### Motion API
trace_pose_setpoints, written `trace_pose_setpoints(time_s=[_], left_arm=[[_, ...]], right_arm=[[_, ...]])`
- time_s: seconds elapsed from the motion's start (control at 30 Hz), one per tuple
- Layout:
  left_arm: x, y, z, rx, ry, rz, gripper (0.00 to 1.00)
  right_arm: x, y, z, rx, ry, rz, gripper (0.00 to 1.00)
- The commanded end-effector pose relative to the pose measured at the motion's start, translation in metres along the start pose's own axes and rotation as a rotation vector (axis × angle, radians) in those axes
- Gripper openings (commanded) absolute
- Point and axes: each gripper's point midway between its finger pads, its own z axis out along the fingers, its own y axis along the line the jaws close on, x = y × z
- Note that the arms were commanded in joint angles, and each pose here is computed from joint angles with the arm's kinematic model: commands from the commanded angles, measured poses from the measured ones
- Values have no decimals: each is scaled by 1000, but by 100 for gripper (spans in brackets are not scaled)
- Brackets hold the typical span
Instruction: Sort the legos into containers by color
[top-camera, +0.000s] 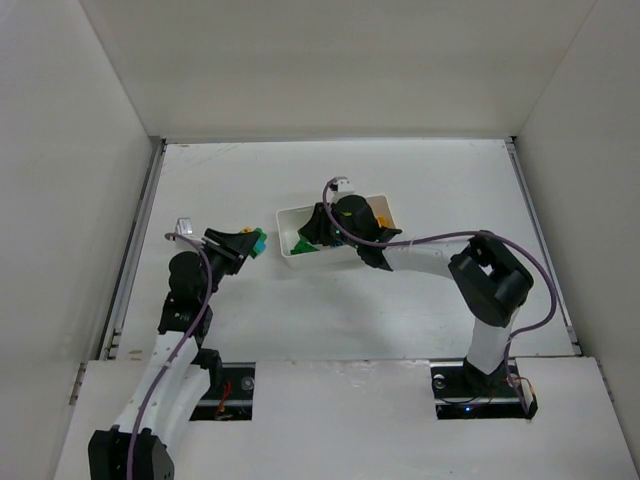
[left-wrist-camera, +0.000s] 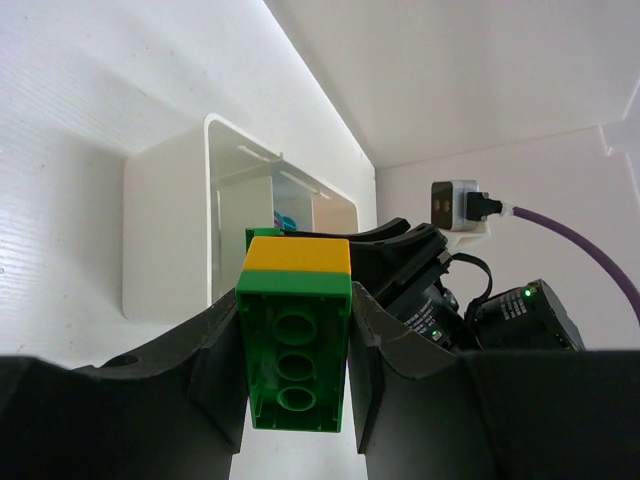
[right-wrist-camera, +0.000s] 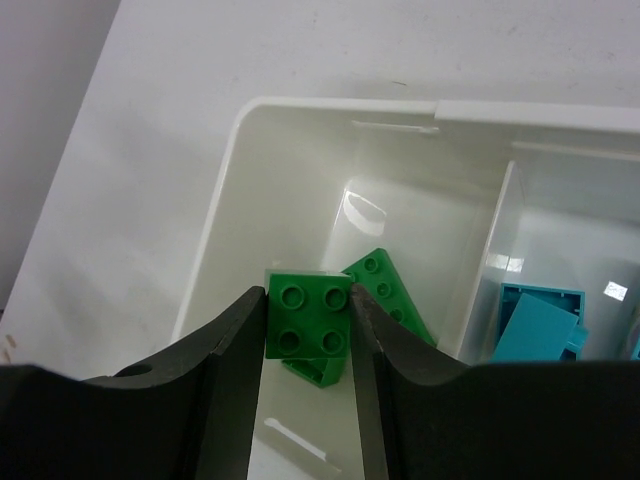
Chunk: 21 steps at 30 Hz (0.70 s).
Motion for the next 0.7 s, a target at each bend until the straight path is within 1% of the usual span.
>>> trace_pose_setpoints(time_s=[0.0,0.43,0.67], left_arm=[[-14,-27,2,54,-41,49,13],[-10,-27,5,42,-30,69,13],[-8,-28,6,43,-28,74,14]], right_arm=[[-17,8,9,0,-61,-33,42],[-13,7,11,26,-63,-49,43],[-11,7,12,27,-56,-53,46]])
